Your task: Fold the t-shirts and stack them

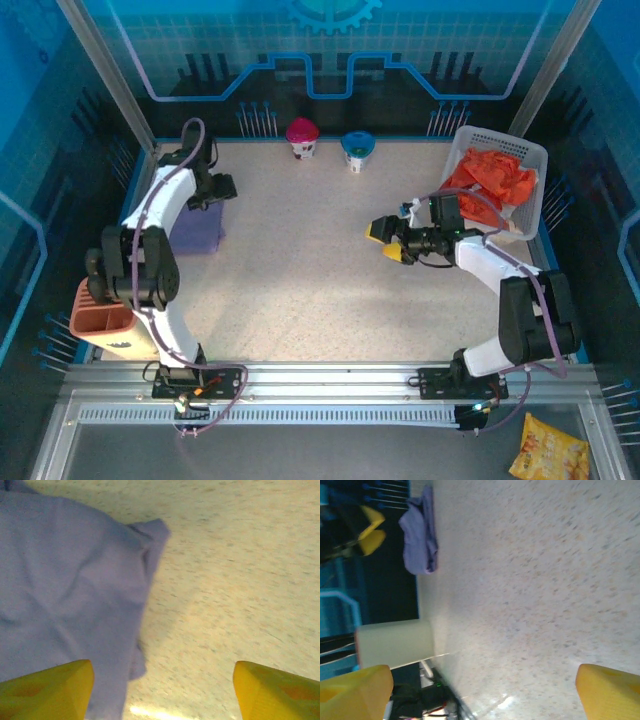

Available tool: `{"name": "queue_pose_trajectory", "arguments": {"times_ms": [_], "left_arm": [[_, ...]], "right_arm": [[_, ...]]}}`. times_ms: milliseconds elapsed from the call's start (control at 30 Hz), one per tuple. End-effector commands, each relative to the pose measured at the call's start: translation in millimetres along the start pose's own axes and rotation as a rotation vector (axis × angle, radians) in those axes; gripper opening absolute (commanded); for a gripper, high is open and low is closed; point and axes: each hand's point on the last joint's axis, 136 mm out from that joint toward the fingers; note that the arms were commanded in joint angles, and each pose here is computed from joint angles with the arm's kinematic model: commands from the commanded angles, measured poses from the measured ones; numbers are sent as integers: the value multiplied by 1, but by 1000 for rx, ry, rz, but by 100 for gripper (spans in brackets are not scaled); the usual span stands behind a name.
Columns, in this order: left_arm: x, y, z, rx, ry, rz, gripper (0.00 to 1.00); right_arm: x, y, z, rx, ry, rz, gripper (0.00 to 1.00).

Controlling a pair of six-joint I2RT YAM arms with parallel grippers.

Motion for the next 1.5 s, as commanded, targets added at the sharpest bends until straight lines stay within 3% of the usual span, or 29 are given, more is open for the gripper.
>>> {"name": "queue_pose_trajectory", "arguments": {"times_ms": [0,167,333,500,633,767,867,1033,1200,1467], "left_arm": [[18,-21,-19,-50,-77,-38,79],[22,-51,-35,-141,-232,-164,98],[5,-66,-20,-221,-239,-314,99],[-17,-72,-13,-301,-225,-405,99],[-19,-68,-24,-318,-315,-543,99],[-11,-64,-25,-388,-303,-647,99],[-12,-61,-14,-338,-307,-707,99],[-17,-66,-3,-296,-335,-783,99],[-22,-54,21,-177,-215,-770,99],[-22,-54,21,-176,-210,-777,99]], "right_arm": [[21,19,-14,113,-208,-68,98],[56,43,-42,226,-494,-216,100],[89,56,-71,370,-748,-340,100],[98,67,-89,513,-841,-447,100],[101,73,-92,644,-861,-506,100],[100,76,-93,783,-851,-613,100],[97,80,-91,833,-803,-724,100],[88,92,-100,871,-813,-757,100],[93,100,-126,766,-868,-773,100],[97,100,-127,759,-891,-796,100]]}}
Point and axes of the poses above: each hand's point on the last joint's axis, 136 mm out from that joint toward the fingers, its own x axis back along the fingers, its own z axis along the line the jaws close on, y = z × x, and after that the axes turned 5 degrees about x, right-handed
